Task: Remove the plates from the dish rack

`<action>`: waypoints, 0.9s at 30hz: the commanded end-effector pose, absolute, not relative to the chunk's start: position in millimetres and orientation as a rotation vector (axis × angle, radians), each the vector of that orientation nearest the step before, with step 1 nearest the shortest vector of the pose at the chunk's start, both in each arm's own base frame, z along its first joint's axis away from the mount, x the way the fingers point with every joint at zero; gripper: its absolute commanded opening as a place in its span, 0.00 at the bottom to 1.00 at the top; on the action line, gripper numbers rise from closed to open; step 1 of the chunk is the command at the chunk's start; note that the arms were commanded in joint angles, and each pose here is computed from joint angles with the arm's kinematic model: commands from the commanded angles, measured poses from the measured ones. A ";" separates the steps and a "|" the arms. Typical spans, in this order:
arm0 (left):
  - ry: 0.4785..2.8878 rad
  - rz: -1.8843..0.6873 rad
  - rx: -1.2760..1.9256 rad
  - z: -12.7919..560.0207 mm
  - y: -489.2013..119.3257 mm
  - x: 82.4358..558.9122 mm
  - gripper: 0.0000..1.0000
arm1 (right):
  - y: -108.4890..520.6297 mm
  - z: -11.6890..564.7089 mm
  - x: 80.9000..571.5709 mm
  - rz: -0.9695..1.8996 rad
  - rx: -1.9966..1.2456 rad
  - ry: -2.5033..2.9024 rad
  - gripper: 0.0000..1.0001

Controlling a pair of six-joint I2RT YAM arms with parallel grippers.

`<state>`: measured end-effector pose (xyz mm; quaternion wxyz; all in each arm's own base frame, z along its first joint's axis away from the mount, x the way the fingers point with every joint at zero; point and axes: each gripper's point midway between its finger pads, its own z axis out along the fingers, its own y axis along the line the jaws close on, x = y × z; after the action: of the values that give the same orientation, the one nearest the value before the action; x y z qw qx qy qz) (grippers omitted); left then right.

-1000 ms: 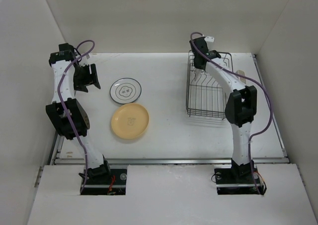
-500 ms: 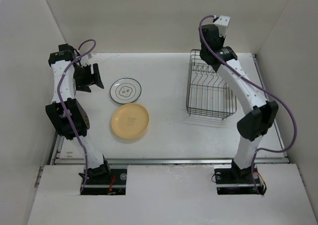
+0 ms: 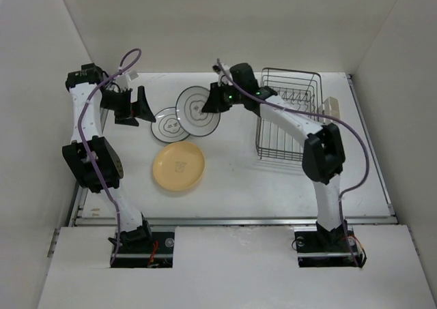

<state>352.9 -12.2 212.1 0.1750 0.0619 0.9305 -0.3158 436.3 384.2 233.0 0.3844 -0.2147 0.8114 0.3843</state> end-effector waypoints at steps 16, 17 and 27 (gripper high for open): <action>2.588 -1.073 0.329 206.4 -46.5 336.5 0.71 | 490.9 233.6 357.8 1.827 -0.884 1.852 0.00; 2.588 -1.073 0.329 206.4 -46.5 336.5 0.68 | 495.0 237.4 354.1 1.835 -0.895 1.828 0.00; 2.590 -1.257 0.374 207.4 -60.5 322.4 0.00 | 517.3 234.6 350.5 1.911 -0.857 1.836 0.00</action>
<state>341.5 -41.1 193.5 0.1546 0.1292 0.9016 -0.3827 359.8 499.6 191.9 0.1474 -0.2739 0.6964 0.6468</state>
